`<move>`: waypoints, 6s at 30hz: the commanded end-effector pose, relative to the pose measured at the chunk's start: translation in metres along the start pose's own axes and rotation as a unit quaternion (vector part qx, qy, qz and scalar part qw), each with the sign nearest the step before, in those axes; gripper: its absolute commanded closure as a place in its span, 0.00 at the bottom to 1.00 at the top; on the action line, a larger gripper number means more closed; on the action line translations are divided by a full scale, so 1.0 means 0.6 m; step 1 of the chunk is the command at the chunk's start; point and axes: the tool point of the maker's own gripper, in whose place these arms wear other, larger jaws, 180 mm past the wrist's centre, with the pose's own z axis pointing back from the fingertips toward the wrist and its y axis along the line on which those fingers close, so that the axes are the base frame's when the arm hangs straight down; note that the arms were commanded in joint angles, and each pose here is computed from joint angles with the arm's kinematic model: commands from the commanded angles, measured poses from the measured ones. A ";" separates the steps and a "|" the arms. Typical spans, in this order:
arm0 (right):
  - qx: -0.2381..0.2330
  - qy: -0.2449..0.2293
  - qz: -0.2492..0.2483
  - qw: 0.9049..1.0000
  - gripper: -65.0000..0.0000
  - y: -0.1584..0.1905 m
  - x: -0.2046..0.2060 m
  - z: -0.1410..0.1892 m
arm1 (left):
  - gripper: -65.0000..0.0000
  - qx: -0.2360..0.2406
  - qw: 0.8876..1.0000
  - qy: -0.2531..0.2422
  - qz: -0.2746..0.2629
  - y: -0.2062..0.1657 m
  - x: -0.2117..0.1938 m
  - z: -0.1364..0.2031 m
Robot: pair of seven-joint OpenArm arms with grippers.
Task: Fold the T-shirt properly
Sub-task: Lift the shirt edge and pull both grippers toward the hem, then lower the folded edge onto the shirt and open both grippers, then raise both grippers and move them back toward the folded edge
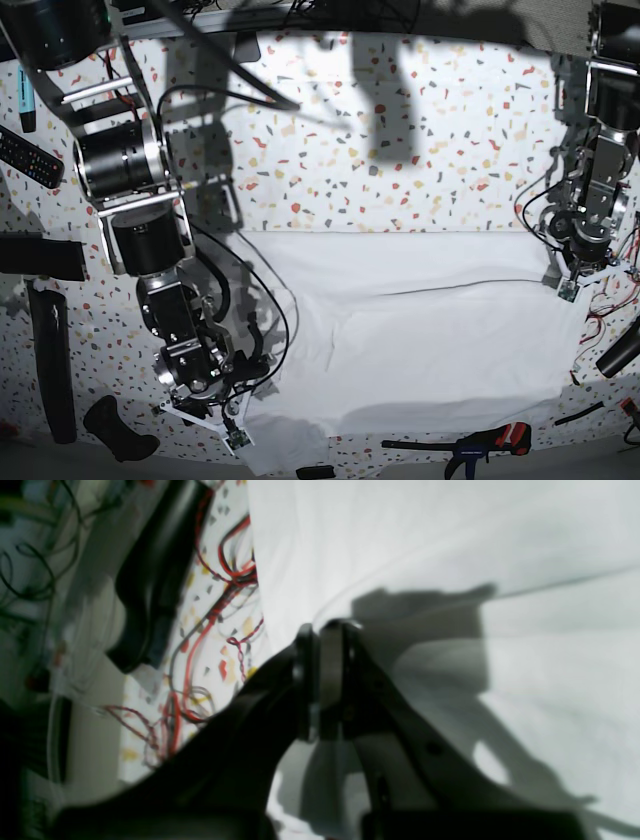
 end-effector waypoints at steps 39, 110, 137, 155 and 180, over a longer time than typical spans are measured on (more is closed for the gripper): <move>0.013 0.038 -0.045 0.998 0.51 -0.006 0.003 0.007 | 0.68 0.026 0.996 -0.072 0.038 0.123 0.140 -0.055; 0.109 0.145 -0.077 0.980 0.51 0.155 -0.408 0.165 | 0.68 -0.196 0.958 -0.005 0.210 -0.165 -0.037 0.120; 0.123 0.171 -0.053 0.976 0.51 0.184 -0.469 0.241 | 0.69 -0.200 0.970 -0.002 0.140 -0.209 -0.056 0.228; 0.115 0.156 -0.053 0.980 0.51 0.176 -0.449 0.240 | 0.69 -0.189 0.968 -0.042 0.160 -0.099 0.084 0.114; 0.110 0.147 -0.051 0.982 0.51 0.169 -0.438 0.234 | 0.69 -0.181 0.966 -0.106 0.154 -0.023 0.125 0.178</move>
